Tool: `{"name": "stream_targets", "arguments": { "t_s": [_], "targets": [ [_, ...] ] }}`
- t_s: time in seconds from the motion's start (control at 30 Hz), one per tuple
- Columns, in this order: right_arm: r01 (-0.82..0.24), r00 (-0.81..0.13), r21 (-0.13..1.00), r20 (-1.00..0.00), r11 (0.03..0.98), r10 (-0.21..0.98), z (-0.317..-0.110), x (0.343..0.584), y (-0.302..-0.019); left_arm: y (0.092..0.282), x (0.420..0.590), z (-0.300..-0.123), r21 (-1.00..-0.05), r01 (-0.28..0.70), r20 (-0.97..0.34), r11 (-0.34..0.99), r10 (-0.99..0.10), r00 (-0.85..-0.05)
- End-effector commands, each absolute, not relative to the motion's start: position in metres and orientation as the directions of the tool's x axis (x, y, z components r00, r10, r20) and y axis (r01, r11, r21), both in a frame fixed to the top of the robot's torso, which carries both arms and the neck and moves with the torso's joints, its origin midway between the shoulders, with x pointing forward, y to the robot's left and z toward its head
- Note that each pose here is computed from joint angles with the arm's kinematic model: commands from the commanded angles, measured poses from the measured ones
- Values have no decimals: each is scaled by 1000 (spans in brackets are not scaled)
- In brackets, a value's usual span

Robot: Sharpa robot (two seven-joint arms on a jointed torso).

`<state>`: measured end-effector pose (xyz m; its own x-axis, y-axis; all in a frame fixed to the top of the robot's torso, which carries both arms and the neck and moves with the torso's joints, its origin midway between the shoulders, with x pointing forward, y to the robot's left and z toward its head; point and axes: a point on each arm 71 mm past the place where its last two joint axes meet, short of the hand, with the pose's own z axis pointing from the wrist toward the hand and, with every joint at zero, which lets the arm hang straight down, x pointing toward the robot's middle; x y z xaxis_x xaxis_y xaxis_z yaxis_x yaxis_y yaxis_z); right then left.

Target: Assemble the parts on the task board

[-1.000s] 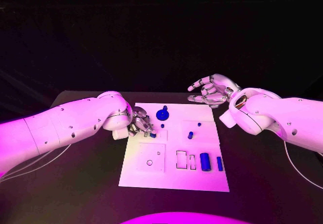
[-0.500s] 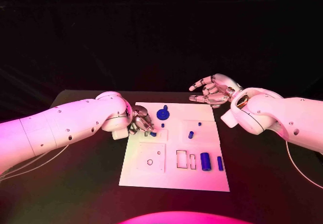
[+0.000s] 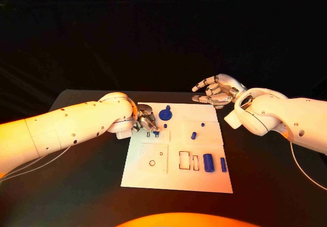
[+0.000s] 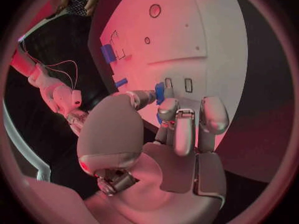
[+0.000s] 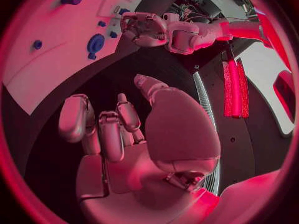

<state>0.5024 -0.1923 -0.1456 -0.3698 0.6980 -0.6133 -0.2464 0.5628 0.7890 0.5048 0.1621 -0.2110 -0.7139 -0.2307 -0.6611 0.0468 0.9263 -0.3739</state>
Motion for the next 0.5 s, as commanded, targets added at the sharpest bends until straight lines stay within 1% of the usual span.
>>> {"name": "stream_targets", "arguments": {
  "t_s": [0.03,0.5],
  "targets": [
    [-257,-387,789,-613,558,688,-146,501,-190,160,505,-210,-350,71,-697,934,-208,-686],
    [-263,-385,784,-620,563,683,-146,502,-190,153,502,-213,-324,84,-696,942,-178,-696]
  ]
}}
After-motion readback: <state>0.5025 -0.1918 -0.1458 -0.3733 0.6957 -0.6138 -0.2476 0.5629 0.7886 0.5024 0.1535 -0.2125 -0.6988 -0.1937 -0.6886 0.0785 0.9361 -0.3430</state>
